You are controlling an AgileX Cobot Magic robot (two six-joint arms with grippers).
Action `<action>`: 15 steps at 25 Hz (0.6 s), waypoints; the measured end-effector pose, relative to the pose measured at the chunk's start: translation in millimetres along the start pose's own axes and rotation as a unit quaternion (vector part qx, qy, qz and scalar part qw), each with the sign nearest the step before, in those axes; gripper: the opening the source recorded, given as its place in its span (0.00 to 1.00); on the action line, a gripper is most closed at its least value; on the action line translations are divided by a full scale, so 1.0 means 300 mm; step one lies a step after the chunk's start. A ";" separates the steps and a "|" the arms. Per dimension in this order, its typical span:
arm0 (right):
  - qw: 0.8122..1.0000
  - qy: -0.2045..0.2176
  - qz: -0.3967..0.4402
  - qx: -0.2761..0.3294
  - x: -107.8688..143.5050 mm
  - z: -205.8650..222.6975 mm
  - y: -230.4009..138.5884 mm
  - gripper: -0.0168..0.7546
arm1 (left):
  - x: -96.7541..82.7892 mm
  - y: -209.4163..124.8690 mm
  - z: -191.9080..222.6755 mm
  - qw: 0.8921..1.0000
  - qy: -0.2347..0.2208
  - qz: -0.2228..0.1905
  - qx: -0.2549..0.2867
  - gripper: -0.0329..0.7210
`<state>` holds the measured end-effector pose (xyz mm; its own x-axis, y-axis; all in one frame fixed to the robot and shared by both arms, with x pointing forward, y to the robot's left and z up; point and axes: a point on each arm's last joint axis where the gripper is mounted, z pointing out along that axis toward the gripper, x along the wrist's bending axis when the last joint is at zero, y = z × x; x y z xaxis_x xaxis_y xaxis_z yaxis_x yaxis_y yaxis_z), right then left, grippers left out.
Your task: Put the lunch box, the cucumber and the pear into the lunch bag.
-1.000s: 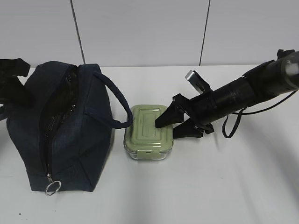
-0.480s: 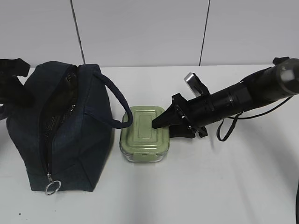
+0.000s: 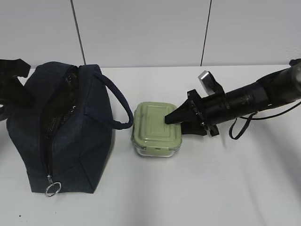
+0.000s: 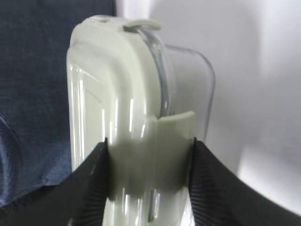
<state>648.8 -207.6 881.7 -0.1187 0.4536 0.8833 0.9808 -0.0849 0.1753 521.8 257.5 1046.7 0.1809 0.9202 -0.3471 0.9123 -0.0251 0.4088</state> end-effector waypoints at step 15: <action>0.974 0.057 -0.206 -0.077 0.624 -0.191 0.103 0.48 | 0.000 0.000 0.000 1.000 0.000 0.000 0.000 0.02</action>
<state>648.2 -176.1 1077.4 -0.5225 0.3771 0.7647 0.8126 -0.0514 0.5806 521.8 257.5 1046.7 0.1809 0.9202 -0.3471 0.9123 -0.0251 0.4088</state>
